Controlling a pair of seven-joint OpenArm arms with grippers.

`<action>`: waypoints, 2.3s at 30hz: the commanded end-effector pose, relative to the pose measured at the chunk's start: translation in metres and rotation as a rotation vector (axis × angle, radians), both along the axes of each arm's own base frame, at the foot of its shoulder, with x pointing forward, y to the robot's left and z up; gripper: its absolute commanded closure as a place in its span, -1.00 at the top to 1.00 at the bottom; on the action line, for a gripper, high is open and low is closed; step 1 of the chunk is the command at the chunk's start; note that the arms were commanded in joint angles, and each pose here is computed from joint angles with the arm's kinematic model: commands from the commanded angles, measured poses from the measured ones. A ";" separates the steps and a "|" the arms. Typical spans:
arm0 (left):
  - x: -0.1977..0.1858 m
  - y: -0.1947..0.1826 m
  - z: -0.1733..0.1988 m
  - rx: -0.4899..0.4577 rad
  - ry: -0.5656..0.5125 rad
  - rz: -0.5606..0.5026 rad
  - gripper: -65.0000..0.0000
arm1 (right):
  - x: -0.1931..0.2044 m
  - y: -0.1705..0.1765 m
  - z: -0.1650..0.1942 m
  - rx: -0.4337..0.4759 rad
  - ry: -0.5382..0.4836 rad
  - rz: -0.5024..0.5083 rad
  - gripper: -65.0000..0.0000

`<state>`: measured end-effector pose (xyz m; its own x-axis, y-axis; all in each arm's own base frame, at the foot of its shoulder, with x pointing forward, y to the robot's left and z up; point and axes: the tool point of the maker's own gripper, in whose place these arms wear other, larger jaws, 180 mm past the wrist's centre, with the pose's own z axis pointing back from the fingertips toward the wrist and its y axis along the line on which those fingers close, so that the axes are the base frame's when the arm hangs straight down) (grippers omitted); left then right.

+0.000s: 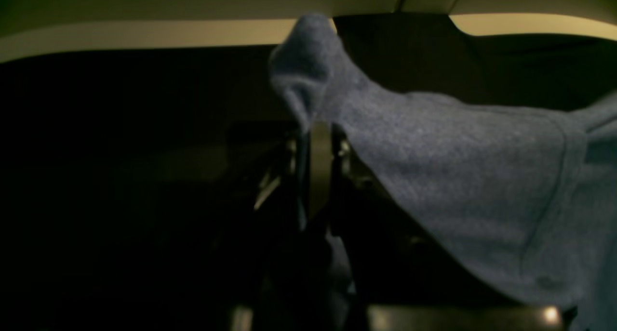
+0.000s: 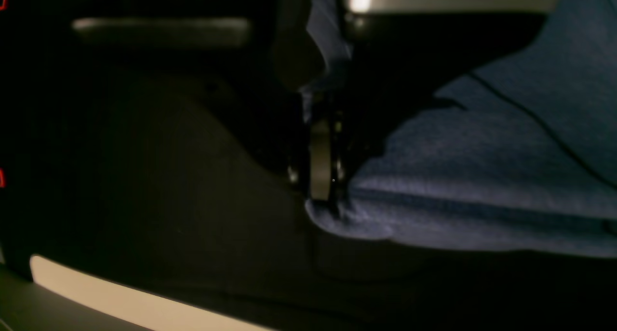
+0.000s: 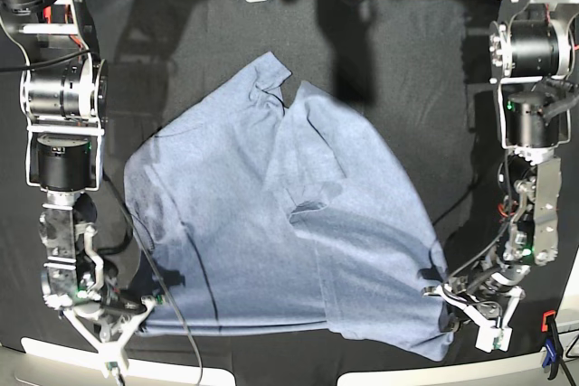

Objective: Layout the t-shirt on the table in an organized manner, then fold the t-shirt properly
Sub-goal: 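Pull the shirt apart with both grippers, spreading it flat, then release the shirt and raise both grippers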

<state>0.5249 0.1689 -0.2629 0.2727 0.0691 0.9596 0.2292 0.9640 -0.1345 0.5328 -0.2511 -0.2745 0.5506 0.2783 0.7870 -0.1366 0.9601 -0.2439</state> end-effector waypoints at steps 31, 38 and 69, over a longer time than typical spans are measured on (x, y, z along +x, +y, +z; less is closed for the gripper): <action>0.061 0.000 0.046 -0.074 -0.094 0.052 -0.29 | 0.004 -0.070 0.036 -0.077 -0.092 -0.237 -0.03; 0.043 -0.009 0.005 -0.024 0.096 -0.051 -0.29 | -0.002 -0.068 0.027 -0.051 -0.045 -0.245 -0.03; -0.164 -0.139 -0.091 -0.117 0.299 -0.285 -0.29 | -0.174 -0.087 -0.042 0.144 0.016 -0.188 -0.03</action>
